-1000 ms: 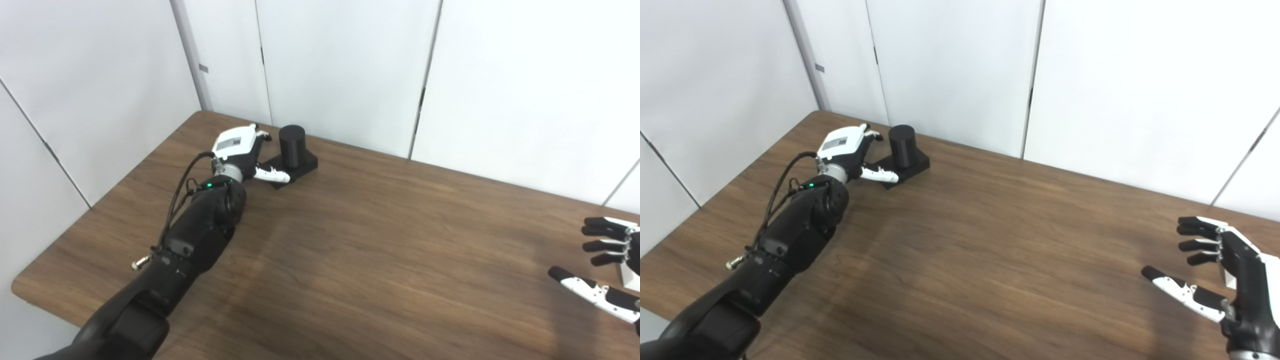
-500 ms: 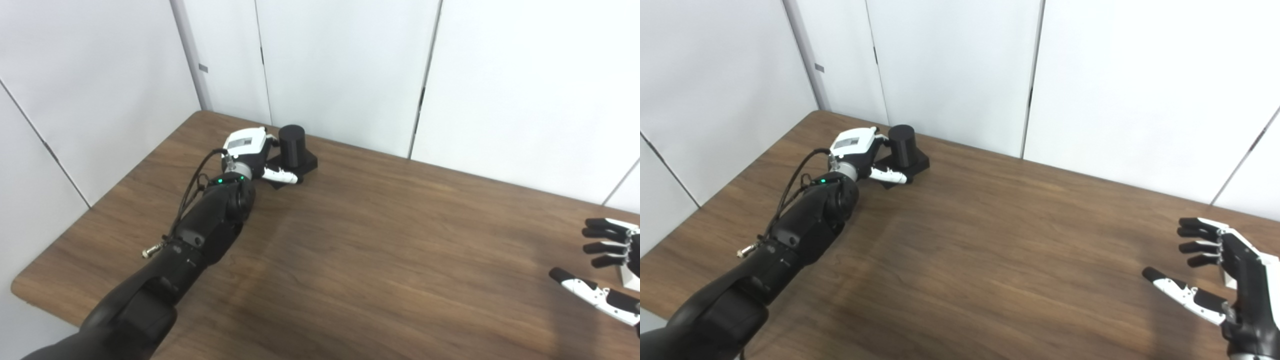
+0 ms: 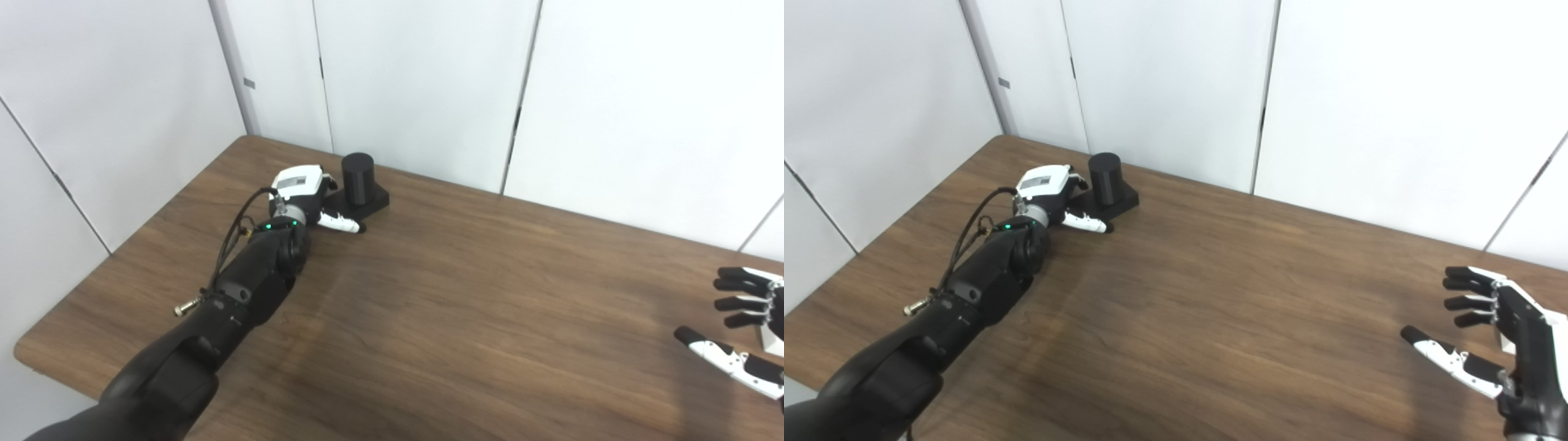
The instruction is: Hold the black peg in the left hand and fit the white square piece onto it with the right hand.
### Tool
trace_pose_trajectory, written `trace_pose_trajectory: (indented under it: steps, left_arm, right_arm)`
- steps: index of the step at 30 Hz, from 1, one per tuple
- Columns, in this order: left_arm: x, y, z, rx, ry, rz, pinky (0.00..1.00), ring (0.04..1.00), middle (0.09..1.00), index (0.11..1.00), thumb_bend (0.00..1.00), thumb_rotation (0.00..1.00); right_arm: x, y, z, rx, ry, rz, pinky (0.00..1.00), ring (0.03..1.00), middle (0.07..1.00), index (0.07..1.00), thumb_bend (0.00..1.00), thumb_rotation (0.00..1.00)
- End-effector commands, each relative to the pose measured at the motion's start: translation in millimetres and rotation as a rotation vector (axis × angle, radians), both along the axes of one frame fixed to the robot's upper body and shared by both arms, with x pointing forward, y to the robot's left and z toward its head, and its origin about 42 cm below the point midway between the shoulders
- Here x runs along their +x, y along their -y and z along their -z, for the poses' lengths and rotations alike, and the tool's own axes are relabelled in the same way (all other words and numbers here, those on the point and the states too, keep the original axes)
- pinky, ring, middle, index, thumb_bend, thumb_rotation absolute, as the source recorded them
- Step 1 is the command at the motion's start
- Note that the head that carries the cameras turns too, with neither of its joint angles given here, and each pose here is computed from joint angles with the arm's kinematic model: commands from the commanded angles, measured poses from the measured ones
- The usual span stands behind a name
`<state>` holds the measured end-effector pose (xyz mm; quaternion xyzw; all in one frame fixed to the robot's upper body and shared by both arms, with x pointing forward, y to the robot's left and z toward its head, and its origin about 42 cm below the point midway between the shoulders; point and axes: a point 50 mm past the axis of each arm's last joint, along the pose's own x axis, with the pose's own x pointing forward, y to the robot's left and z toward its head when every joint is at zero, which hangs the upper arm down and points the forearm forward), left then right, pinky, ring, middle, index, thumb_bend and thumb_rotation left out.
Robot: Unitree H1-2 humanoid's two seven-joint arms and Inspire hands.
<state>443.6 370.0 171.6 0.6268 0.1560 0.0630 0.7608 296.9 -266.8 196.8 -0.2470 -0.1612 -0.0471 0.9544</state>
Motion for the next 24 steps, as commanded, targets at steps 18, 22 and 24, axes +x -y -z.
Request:
trace_pose_trajectory:
  steps: [18, 22, 24]
  left_arm:
    - [4, -12, -17, 0.017, 0.082, 0.005, 0.78, 0.938, 0.927, 0.738, 0.87, 0.48]
    - [3, -9, -15, -0.002, 0.058, 0.031, 0.74, 0.921, 0.893, 0.659, 0.75, 0.46]
    - [2, -8, -14, -0.007, 0.045, 0.039, 0.74, 0.911, 0.885, 0.613, 0.74, 0.43]
  right_arm:
    - [4, 9, -12, 0.004, 0.101, -0.019, 0.47, 0.576, 0.647, 0.658, 0.57, 0.0]
    - [3, 9, -13, 0.008, 0.098, -0.013, 0.47, 0.584, 0.652, 0.66, 0.55, 0.0]
    - [4, 10, -12, 0.009, 0.1, -0.011, 0.47, 0.581, 0.652, 0.66, 0.55, 0.0]
